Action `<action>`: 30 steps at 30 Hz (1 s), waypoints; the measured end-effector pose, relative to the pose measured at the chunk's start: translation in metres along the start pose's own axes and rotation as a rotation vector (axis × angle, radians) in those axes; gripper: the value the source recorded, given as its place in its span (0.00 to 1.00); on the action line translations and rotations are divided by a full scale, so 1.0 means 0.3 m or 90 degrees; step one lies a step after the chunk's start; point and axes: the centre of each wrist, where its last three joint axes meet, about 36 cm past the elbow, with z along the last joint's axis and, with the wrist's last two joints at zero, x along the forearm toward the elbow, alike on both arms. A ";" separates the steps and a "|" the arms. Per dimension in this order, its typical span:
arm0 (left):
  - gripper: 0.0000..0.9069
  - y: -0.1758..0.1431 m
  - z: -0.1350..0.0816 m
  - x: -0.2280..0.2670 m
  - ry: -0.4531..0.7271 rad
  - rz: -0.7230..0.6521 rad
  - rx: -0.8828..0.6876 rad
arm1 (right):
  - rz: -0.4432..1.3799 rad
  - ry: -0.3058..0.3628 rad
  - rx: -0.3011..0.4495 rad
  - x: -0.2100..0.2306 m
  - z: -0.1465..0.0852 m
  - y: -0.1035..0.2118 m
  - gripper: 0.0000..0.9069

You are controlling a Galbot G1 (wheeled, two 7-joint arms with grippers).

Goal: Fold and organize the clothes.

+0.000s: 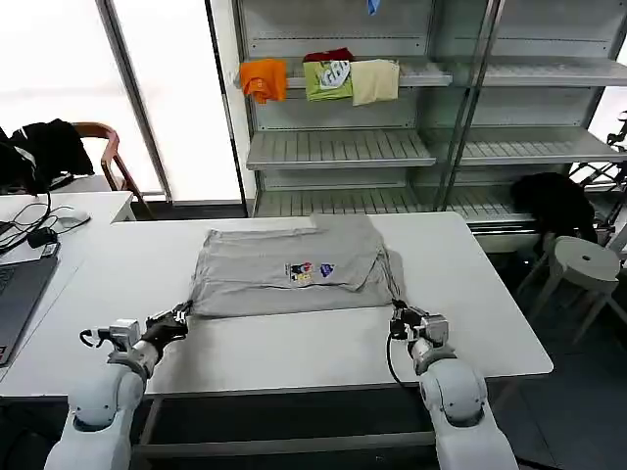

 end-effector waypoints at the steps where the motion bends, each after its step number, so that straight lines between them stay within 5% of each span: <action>1: 0.00 0.003 0.001 0.015 0.000 0.002 -0.002 | -0.002 -0.001 0.002 0.020 0.002 0.005 0.00; 22: 0.03 0.030 0.053 0.319 0.024 -0.011 -0.051 | -0.033 0.026 0.018 0.290 0.077 0.066 0.00; 23: 0.18 0.030 0.056 0.331 0.027 -0.015 -0.053 | -0.034 0.028 0.018 0.295 0.081 0.068 0.00; 27: 0.37 0.023 0.064 0.367 0.036 -0.025 -0.055 | -0.038 0.034 0.020 0.318 0.089 0.078 0.00; 28: 0.69 0.017 0.067 0.375 0.039 -0.026 -0.055 | -0.039 0.034 0.021 0.323 0.090 0.081 0.00; 29: 0.69 0.012 0.068 0.382 0.041 -0.028 -0.056 | -0.041 0.035 0.022 0.329 0.090 0.083 0.00; 30: 1.00 0.005 0.071 0.389 0.043 -0.029 -0.056 | -0.042 0.035 0.023 0.335 0.091 0.086 1.00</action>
